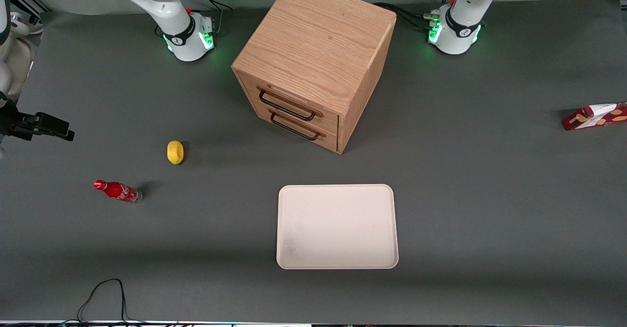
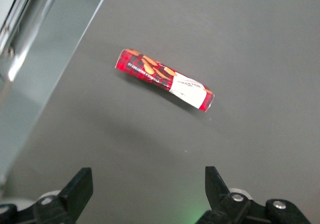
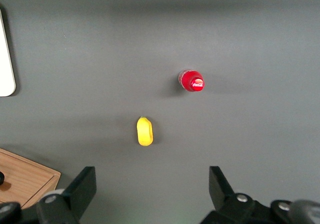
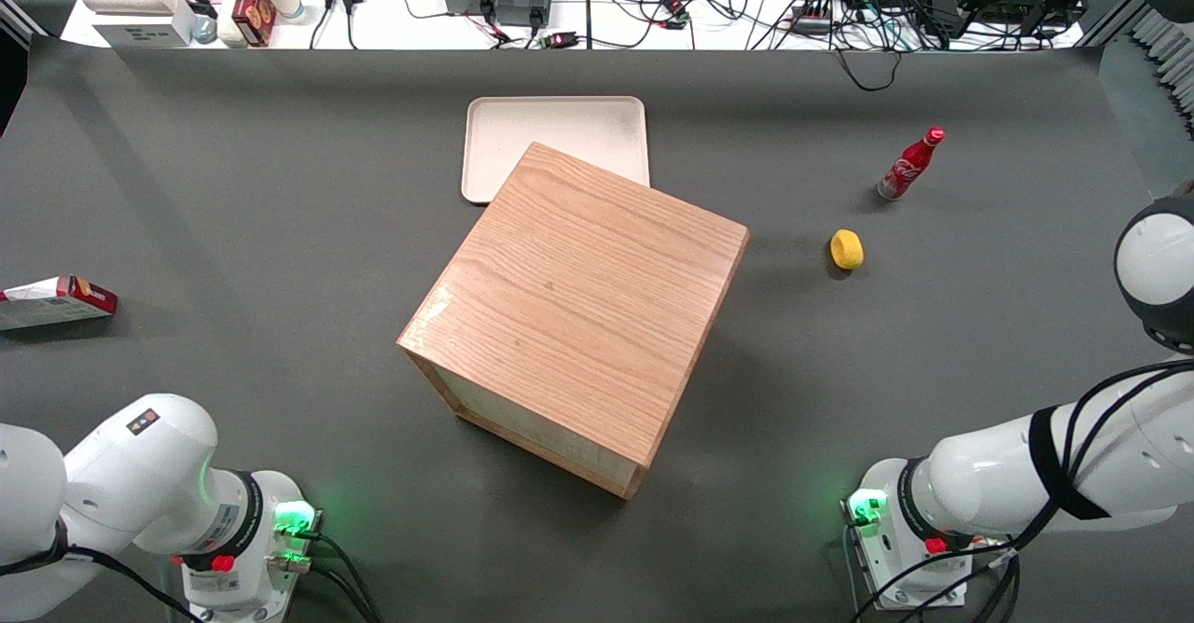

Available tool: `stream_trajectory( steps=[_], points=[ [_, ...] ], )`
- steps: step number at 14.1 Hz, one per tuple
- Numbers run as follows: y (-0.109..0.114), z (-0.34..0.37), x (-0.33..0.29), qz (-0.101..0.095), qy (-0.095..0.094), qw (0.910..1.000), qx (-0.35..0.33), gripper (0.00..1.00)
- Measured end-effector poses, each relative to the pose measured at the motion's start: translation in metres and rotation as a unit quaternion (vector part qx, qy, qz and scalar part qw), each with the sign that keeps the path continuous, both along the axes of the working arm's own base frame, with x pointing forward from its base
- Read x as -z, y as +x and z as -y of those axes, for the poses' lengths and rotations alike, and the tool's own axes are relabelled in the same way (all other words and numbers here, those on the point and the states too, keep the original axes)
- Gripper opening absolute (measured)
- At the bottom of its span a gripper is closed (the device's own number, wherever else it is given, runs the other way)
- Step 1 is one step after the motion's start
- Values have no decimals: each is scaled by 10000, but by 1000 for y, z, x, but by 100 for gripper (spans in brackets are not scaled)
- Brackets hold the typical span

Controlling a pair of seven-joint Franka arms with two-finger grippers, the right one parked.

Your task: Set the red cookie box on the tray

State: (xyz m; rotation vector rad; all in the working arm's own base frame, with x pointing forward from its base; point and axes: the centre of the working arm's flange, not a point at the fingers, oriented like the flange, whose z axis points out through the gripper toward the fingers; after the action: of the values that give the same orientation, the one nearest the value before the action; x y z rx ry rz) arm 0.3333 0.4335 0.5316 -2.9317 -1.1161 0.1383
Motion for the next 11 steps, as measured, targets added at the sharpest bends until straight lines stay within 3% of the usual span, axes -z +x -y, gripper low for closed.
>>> stream_trajectory(
  steps=[2,3,6,7,11],
  points=[
    [2,-3,3,62,70,9942,-1068,100],
    [3,-7,4,125,145,9863,-1639,100],
    [7,-21,11,336,365,9491,-3109,100],
    [10,-23,17,339,371,9410,-3346,100],
    [22,-32,62,239,201,9322,-3607,100]
  ],
)
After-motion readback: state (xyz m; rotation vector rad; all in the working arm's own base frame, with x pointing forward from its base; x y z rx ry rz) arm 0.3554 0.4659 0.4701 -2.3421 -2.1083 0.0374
